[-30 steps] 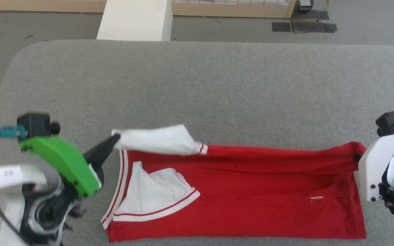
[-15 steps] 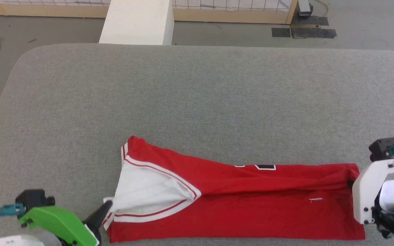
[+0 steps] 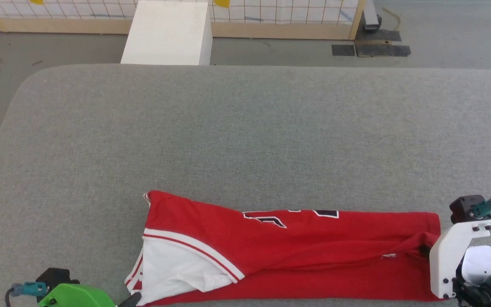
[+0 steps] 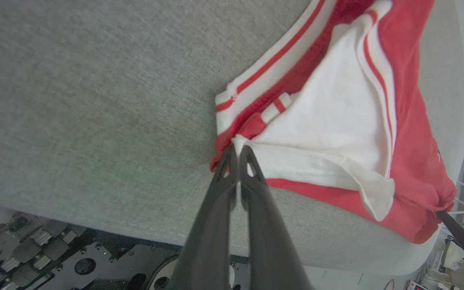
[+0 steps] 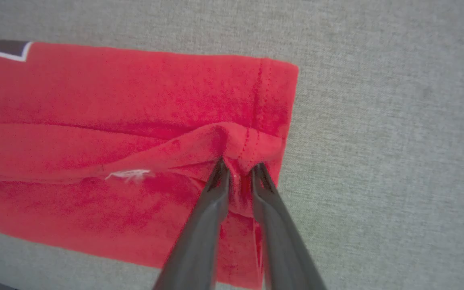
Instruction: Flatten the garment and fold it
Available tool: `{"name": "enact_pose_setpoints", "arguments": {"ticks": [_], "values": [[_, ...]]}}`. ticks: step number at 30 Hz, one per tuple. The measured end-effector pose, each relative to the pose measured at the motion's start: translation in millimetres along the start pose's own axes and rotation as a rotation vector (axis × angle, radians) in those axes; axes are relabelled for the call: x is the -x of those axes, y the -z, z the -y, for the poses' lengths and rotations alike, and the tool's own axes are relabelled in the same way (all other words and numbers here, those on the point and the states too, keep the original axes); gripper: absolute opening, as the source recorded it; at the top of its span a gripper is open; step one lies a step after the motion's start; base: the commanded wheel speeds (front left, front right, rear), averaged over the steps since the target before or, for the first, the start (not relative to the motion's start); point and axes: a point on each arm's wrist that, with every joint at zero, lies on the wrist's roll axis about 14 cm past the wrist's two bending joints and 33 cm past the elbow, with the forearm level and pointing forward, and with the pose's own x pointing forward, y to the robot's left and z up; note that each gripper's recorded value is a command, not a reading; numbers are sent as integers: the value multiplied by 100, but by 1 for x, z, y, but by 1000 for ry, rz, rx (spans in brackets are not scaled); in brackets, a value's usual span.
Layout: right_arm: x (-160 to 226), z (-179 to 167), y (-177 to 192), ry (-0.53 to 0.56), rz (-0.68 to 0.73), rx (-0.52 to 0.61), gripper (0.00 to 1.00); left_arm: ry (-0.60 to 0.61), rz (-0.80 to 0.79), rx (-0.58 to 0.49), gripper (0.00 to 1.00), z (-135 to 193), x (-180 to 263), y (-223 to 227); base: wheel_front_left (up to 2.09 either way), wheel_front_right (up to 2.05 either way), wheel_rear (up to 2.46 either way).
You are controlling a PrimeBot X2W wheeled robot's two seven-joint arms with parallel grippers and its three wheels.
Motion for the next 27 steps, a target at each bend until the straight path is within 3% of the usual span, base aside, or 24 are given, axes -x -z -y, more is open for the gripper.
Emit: {"name": "enact_pose_setpoints", "arguments": {"ticks": [1,8,15,21,27], "values": [[1,1,0,1,8,-6,100,0,7,-5,100,0,0,-1,0,0,0],[20,12,-9,1,78,-63,100,-45,130,-88,100,-7,14,-31,0,0,0],[43,36,-24,27,115,-97,100,41,613,-376,100,40,50,-131,0,0,0],[36,35,-21,-4,76,-87,100,161,996,-577,100,87,79,-176,0,0,0],[12,16,4,-73,-40,-57,100,191,1088,-653,100,94,72,-179,0,0,0]]}}
